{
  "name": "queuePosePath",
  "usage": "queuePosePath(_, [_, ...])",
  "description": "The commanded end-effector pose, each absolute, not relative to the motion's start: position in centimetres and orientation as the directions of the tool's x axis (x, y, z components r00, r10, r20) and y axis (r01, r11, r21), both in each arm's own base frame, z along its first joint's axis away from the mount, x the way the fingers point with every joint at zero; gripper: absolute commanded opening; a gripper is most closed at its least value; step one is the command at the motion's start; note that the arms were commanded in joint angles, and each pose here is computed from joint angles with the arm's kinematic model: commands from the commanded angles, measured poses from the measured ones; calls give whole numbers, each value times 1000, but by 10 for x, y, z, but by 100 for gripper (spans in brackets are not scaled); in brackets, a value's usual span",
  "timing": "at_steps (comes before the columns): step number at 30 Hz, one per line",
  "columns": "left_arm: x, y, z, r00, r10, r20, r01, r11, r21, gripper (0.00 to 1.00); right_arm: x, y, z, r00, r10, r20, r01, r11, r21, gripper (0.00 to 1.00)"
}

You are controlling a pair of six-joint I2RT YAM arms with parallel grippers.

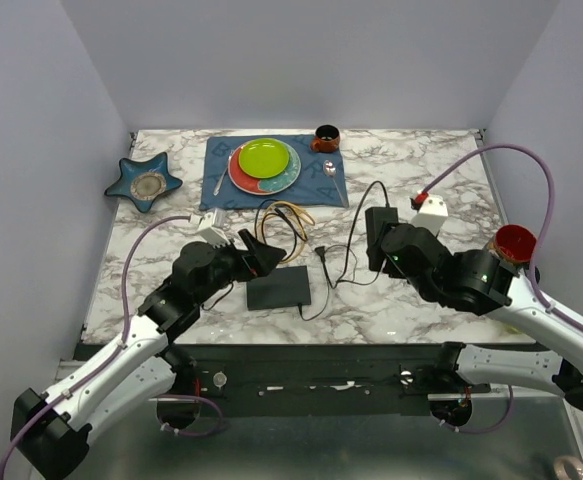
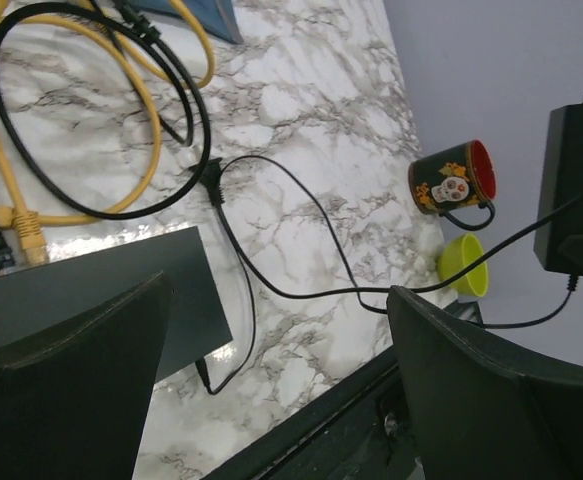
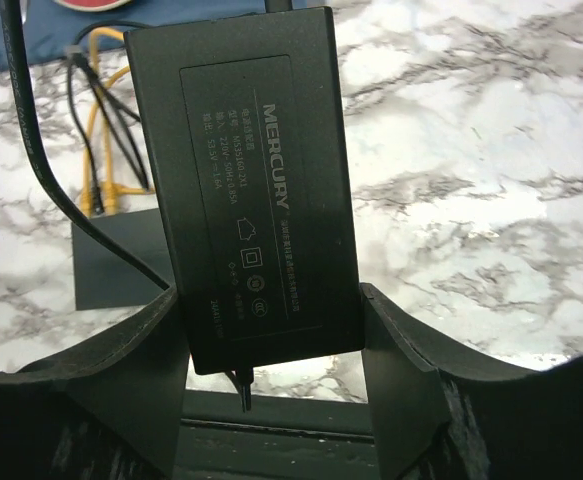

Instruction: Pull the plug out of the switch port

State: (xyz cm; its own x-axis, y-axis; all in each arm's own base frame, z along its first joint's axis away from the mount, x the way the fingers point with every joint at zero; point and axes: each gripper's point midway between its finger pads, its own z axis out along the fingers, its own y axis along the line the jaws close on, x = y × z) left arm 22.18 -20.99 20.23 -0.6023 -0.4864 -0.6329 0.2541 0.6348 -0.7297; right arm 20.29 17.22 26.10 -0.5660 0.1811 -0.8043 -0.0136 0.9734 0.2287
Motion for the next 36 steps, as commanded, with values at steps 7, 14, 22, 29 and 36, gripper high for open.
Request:
queuePosePath(7, [194,-286,214,-619,-318,-718,534,500,-682,99,201,140,262,-504,291,-813,97,955,281,1])
queuePosePath(14, [187,-332,227,-605,-239,-759,612,471,-636,99,200,147,257,-530,280,-801,85,957,278,1])
queuePosePath(22, [197,-349,200,-624,-197,-756,583,528,-618,97,197,149,258,-535,295,-792,70,949,306,1])
queuePosePath(29, [203,-343,156,-657,-192,-729,512,595,-619,97,191,140,275,-513,320,-797,45,937,347,1])
queuePosePath(36, [199,-363,187,-654,-262,-709,558,467,-687,99,185,131,266,-526,316,-790,59,940,337,1])
